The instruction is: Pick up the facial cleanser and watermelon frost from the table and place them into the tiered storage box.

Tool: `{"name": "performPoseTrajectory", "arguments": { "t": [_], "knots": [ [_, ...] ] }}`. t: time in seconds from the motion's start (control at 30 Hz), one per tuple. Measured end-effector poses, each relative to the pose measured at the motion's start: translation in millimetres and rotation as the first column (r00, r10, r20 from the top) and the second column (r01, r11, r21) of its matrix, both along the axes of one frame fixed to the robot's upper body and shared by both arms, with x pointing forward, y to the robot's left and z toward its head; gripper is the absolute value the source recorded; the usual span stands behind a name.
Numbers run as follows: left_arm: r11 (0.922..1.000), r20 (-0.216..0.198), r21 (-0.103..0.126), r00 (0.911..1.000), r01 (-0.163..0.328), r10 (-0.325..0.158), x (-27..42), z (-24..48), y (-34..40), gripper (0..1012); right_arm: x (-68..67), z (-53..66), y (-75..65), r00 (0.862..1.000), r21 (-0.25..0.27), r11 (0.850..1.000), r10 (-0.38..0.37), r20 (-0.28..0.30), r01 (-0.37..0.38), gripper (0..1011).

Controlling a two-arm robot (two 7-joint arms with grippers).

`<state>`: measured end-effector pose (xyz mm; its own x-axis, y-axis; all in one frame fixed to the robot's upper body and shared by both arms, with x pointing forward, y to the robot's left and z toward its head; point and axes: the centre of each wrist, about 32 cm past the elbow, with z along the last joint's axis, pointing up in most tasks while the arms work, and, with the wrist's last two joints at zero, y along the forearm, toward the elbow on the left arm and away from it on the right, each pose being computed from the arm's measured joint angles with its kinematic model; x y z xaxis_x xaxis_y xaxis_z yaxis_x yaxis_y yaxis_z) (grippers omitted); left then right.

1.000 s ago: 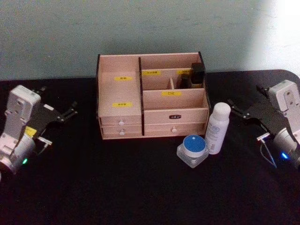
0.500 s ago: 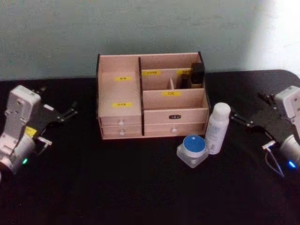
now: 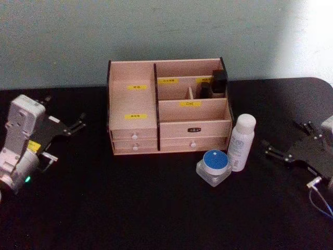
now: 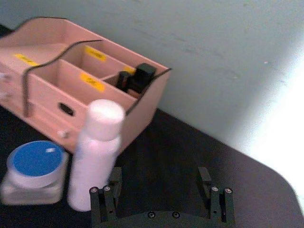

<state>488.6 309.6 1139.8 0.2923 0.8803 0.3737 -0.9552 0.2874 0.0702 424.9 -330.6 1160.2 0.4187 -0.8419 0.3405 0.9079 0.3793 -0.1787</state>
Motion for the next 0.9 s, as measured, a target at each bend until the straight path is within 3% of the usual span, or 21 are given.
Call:
{"name": "performPoseTrajectory", "arguments": {
  "t": [0.1, 0.2, 0.4, 0.9],
  "knots": [
    [1.0, 0.0, 0.0, 1.0, 0.0, 0.0, 0.0, 0.0, 0.0, 1001, -6.1, 3.5, -2.2, 0.999, 0.02, 0.999, 0.028, -0.025, -0.027, 1000],
    [1.0, 0.0, 0.0, 1.0, 0.0, 0.0, 0.0, 0.0, 0.0, 1001, -12.4, 7.8, -3.5, 0.995, 0.075, 0.995, 0.074, -0.065, -0.069, 1000],
    [1.0, 0.0, 0.0, 1.0, 0.0, 0.0, 0.0, 0.0, 0.0, 1001, -13.0, 7.2, 1.7, 0.987, 0.147, 0.984, 0.121, -0.109, -0.104, 1000],
    [1.0, 0.0, 0.0, 1.0, 0.0, 0.0, 0.0, 0.0, 0.0, 1001, 2.0, -5.8, 23.5, 0.983, 0.205, 0.976, 0.103, -0.152, -0.07, 1000]
  ]
}}
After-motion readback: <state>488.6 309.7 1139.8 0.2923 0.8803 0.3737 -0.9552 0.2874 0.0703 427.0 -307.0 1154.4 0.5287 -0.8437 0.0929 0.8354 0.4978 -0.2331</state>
